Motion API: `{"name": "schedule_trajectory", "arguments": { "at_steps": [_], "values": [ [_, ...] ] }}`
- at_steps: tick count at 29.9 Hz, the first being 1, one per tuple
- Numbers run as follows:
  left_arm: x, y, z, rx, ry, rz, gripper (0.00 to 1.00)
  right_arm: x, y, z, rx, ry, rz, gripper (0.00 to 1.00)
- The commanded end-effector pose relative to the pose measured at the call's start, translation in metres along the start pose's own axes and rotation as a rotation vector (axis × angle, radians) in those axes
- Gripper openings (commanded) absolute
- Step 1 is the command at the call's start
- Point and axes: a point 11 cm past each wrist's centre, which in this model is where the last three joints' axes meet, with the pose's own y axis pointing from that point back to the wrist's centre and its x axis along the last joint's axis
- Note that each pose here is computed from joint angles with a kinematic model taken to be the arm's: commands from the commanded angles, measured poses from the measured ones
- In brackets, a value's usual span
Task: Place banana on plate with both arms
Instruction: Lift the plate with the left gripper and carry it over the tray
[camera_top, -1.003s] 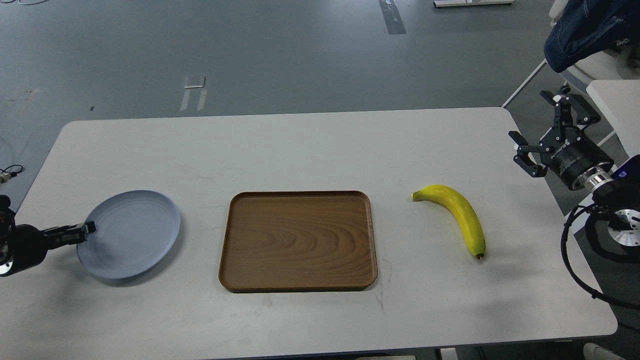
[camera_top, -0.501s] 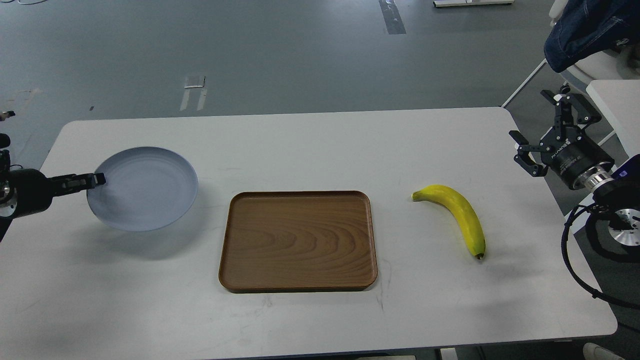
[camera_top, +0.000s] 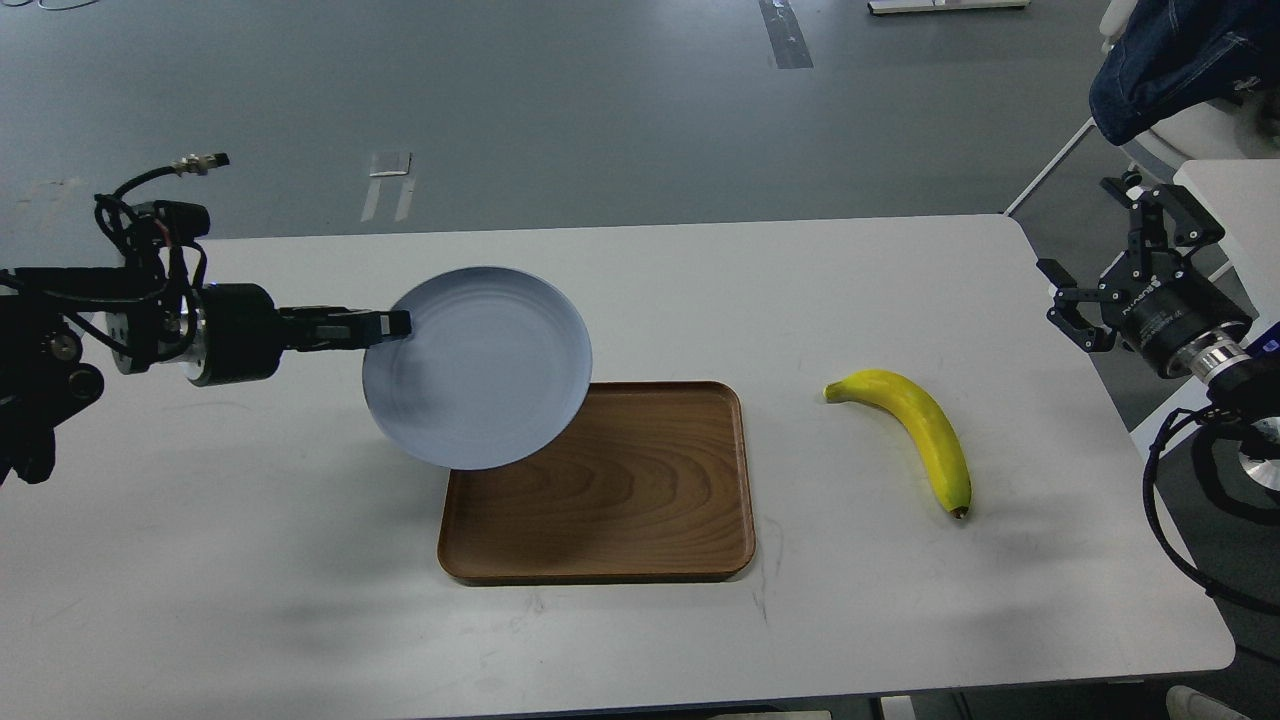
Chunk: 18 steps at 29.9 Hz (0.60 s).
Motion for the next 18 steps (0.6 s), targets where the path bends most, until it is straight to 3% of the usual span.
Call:
{"name": "schedule_trajectory", "arguments": {
  "at_steps": [1,9,18],
  "values": [
    [-0.011,-0.036,0.023,-0.066,-0.047,-0.053,0.0,0.011,0.007,-0.009,0.004,0.022,0.022,1.0],
    [-0.029,-0.087,0.047,-0.127,-0.065,-0.112,0.0,0.021,0.016,-0.013,-0.003,0.039,0.045,1.0],
    [-0.038,-0.108,0.018,-0.03,-0.037,-0.115,0.0,0.024,0.019,-0.013,-0.006,0.043,0.053,1.0]
  ]
}}
